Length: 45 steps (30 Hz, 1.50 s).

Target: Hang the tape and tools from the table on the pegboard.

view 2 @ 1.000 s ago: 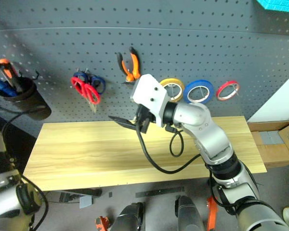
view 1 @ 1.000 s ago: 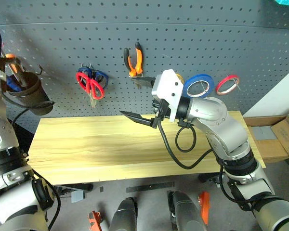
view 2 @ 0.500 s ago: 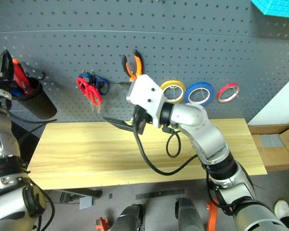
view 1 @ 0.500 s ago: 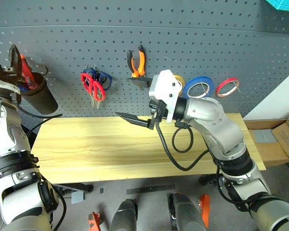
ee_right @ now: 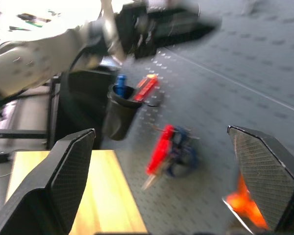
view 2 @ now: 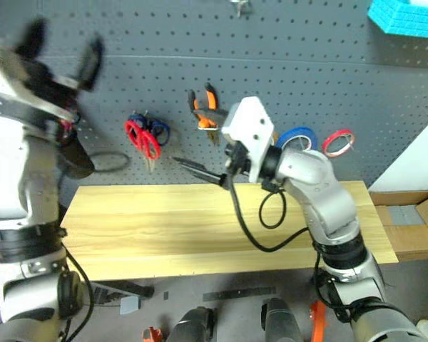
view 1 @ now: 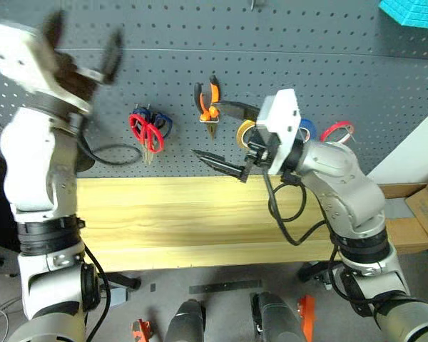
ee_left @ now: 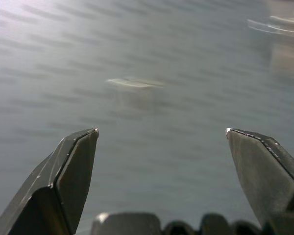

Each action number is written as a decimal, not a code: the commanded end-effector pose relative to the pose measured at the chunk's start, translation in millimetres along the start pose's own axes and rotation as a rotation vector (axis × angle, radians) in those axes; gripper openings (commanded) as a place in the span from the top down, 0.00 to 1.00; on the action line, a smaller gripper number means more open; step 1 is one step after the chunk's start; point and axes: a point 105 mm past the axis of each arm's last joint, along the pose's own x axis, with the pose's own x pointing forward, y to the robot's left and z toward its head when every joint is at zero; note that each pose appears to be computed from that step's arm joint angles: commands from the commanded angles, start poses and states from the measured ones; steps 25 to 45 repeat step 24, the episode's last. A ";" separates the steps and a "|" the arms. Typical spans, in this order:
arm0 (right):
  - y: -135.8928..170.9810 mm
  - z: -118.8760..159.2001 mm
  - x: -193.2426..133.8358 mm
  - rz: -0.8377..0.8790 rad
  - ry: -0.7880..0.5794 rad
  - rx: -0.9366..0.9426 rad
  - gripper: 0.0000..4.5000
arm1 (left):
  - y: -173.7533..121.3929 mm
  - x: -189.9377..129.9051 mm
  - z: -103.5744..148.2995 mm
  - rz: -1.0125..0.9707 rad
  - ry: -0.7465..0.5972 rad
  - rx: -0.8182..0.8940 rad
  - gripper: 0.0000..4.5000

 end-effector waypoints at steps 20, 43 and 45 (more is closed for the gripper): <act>4.3 -170.2 -117.8 -0.604 0.423 0.087 0.00 | -56.2 -135.0 -187.9 0.267 0.674 -0.230 0.00; 19.0 -198.1 -132.2 -0.627 0.471 0.145 0.00 | -46.2 -164.8 -205.3 0.354 0.742 -0.179 0.00; 19.0 -198.1 -132.2 -0.627 0.471 0.145 0.00 | -46.2 -164.8 -205.3 0.354 0.742 -0.179 0.00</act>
